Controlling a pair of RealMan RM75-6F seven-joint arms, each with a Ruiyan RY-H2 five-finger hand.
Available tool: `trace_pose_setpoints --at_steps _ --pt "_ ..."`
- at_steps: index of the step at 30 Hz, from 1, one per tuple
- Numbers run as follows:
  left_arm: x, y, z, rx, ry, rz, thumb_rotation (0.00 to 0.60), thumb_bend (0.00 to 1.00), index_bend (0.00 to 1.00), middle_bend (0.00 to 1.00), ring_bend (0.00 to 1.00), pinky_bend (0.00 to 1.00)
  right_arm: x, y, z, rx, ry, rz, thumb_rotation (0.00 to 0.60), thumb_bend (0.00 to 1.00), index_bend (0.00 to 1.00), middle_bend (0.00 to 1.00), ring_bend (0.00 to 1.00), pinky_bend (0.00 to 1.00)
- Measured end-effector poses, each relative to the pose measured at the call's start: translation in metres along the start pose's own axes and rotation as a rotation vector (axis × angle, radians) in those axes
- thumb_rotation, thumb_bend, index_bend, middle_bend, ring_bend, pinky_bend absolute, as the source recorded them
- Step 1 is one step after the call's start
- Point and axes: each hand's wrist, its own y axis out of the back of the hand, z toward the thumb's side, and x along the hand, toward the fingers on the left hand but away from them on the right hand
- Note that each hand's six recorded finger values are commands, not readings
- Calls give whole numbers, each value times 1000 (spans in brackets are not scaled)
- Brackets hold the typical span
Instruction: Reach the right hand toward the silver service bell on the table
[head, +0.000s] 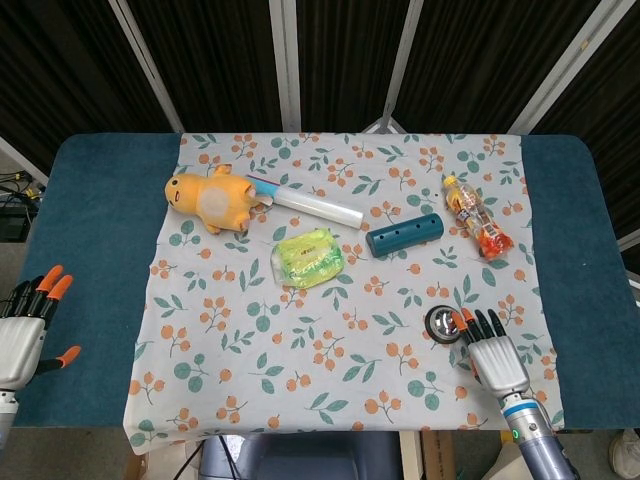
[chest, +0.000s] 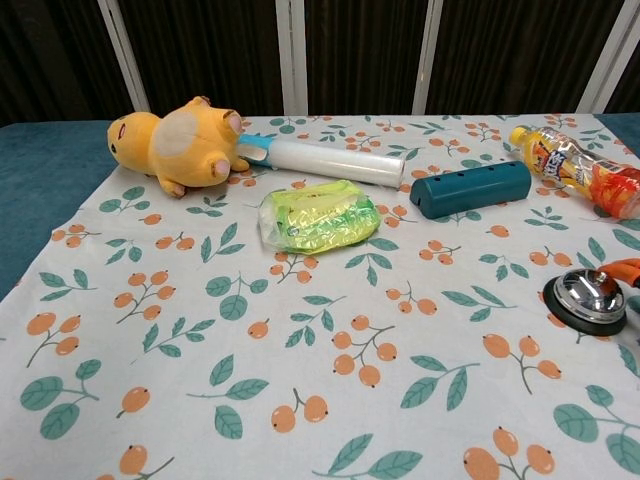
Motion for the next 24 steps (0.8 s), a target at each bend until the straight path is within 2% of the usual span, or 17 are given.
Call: trace_pose_setpoints --at_steps 9,11,15,17,19,24 --pt "0 1 0 -2 1 4 600 11 0 0 0 0 -3 23 -4 -72 -24 -86 600 796 0 0 0 0" --pt "0 0 0 -1 2 4 600 11 0 0 0 0 -3 32 -7 -105 -35 -121 600 721 0 0 0 0" --pt "0 1 0 -3 1 7 600 11 0 0 0 0 2 57 -22 -177 -69 -210 600 468 0 0 0 0" --pt "0 2 0 -6 1 9 600 11 0 0 0 0 6 67 -30 -201 -88 -238 600 386 0 0 0 0" --pt "0 2 0 -8 -1 10 600 11 0 0 0 0 14 76 -42 -229 -110 -264 600 349 0 0 0 0" --pt "-2 3 1 -1 -6 12 600 11 0 0 0 0 35 93 -63 -278 -135 -329 600 338 0 0 0 0"
